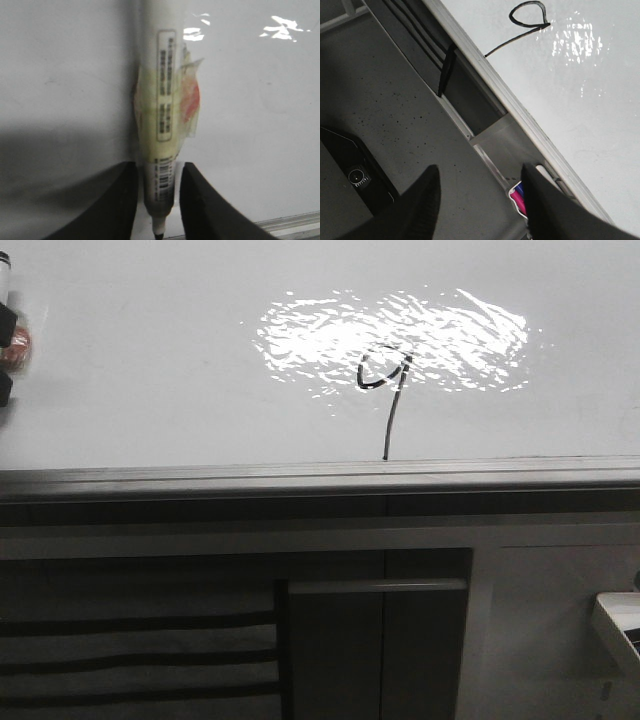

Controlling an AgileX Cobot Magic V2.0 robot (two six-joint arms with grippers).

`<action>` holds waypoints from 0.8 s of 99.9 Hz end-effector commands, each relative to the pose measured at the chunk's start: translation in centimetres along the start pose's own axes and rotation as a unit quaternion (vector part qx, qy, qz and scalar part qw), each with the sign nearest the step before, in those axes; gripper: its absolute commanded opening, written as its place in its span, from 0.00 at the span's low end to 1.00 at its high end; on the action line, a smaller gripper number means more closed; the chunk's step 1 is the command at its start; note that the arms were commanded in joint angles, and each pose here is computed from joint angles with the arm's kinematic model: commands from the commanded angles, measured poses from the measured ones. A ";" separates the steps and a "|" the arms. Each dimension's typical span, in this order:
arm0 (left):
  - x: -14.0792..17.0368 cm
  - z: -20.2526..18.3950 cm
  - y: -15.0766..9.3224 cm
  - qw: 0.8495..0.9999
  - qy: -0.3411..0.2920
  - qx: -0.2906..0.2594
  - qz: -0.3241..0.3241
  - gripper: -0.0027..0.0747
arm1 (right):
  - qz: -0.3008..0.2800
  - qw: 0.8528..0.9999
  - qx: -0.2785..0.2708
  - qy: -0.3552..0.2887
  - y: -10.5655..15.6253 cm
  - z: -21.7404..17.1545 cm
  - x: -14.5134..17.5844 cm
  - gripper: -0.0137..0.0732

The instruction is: Write number 9 on whiteboard

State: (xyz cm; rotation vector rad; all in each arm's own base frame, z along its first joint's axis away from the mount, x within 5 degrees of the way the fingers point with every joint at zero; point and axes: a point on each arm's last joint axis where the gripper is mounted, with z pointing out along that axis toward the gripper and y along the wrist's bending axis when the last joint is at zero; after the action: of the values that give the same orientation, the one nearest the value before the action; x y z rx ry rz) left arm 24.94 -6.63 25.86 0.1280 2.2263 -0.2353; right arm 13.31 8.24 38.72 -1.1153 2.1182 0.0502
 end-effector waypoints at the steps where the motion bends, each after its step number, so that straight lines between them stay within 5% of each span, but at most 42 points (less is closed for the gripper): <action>1: -1.6 -0.7 -0.1 0.999 -0.052 0.005 -0.011 0.52 | 0.009 0.999 0.027 -0.045 -0.6 -0.9 -0.8 0.53; 27: -3.6 -4.5 -0.4 0.999 -0.036 -0.005 0.033 0.58 | 0.094 0.992 0.088 -0.010 -1.3 -2.6 1.0 0.53; 49: -3.9 -11.2 -0.3 0.996 -0.076 -0.015 0.052 0.58 | 0.257 0.955 0.120 -0.085 -1.0 -6.2 2.8 0.53; 80: 0.5 -16.9 0.3 0.985 -0.166 -0.008 0.055 0.58 | 0.248 0.941 0.123 -0.193 1.1 -5.7 6.8 0.50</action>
State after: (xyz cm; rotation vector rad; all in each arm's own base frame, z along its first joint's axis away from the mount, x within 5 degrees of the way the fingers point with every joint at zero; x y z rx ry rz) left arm 12.68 -3.02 34.78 0.2019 2.0042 -0.1548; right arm 6.79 2.29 38.20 -0.3826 2.0611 0.1989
